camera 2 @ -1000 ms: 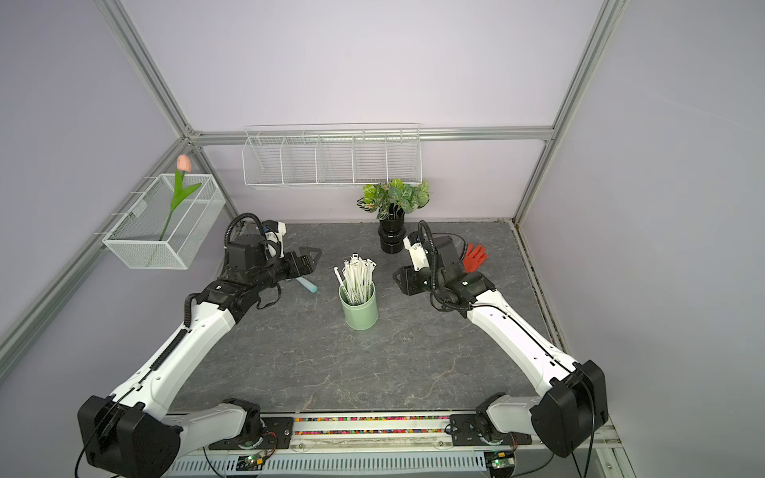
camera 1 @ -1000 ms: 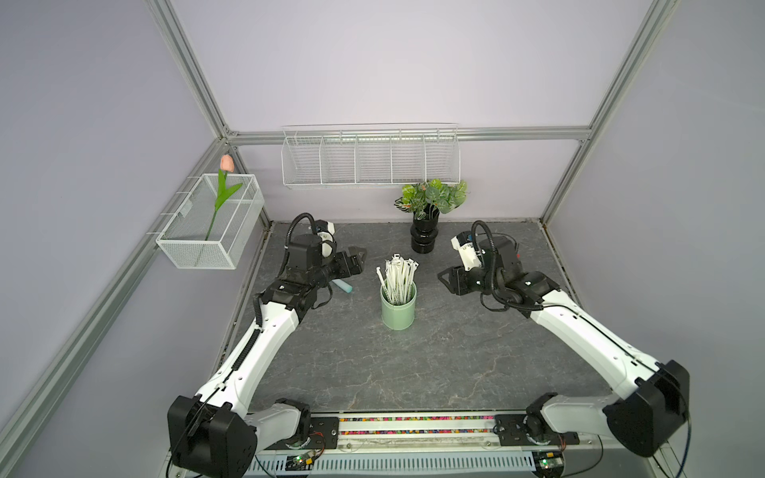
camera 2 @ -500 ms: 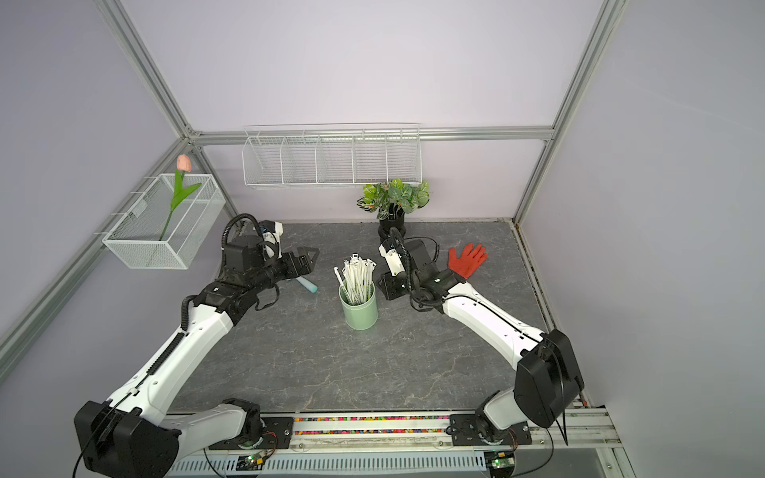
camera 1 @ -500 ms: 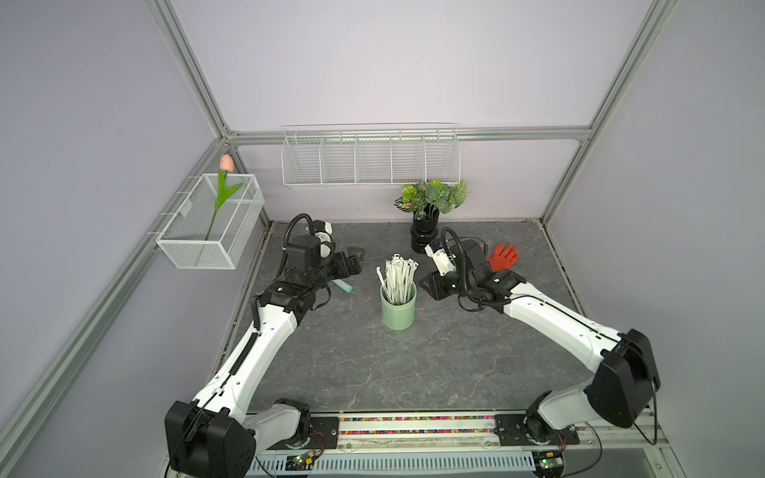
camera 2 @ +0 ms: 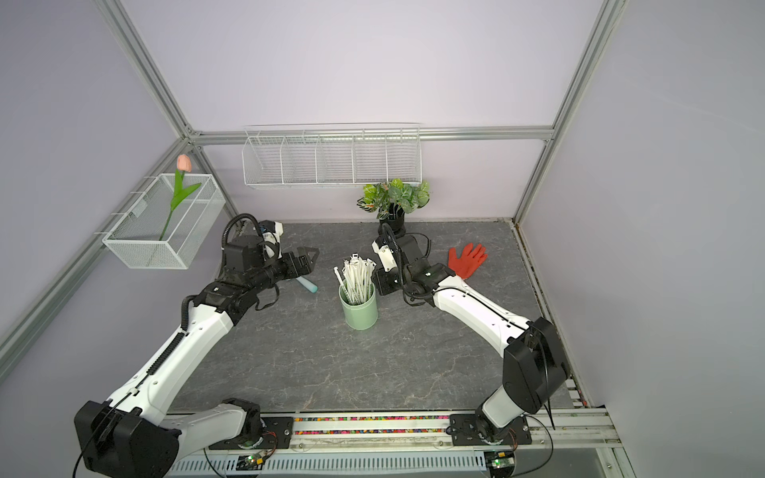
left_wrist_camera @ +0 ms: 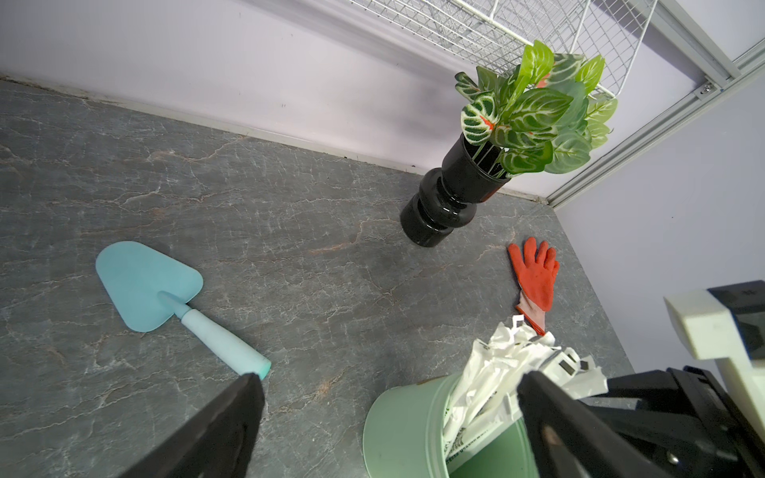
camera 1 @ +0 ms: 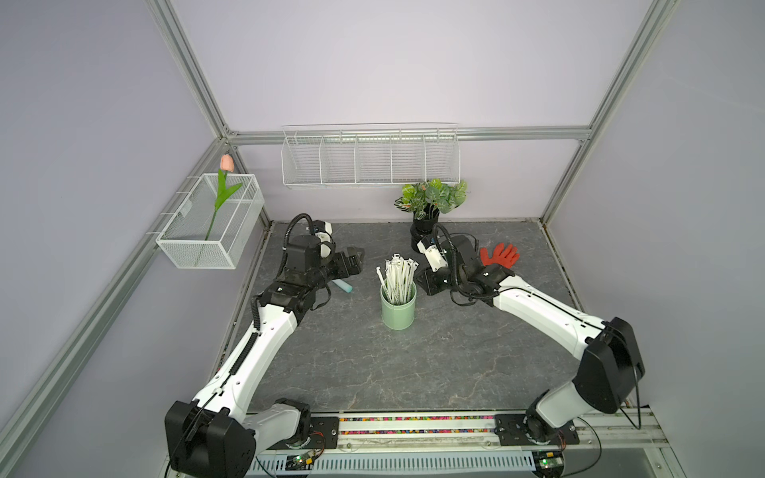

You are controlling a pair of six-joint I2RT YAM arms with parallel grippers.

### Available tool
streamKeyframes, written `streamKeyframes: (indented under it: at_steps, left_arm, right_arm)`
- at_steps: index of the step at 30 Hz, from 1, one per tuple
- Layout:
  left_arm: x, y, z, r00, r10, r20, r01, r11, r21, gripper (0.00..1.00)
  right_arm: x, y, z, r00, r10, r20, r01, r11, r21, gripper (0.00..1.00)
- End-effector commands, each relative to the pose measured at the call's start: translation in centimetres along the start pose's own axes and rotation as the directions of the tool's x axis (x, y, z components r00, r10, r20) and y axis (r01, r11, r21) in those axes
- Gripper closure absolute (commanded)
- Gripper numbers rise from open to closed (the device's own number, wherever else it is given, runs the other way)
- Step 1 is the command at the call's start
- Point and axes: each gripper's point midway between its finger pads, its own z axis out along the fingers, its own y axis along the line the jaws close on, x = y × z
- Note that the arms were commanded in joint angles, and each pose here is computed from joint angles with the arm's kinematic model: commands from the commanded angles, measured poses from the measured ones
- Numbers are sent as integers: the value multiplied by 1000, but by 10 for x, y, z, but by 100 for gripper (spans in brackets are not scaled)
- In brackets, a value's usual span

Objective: Take the straws out of the storage container
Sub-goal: Pick up the straw from the container.

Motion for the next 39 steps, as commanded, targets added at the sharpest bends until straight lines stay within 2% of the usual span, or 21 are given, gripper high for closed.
streamKeyframes:
  at_steps: [1,29,39]
  left_arm:
    - [4,3,-3,1000,8,-7,-8,1000,-11,1]
    - [6,0,0,1000,8,-20,-8,1000,7,0]
    - [7,0,2,1000,8,-27,-7,1000,8,0]
  right_arm:
    - [-7,7,2,1000,-22,12,22,1000,-17,76]
    - [-13,2,28,999,-41,-24,41,999,2,77]
    - [-14,5,21,999,-43,-27,43,999,-6,83]
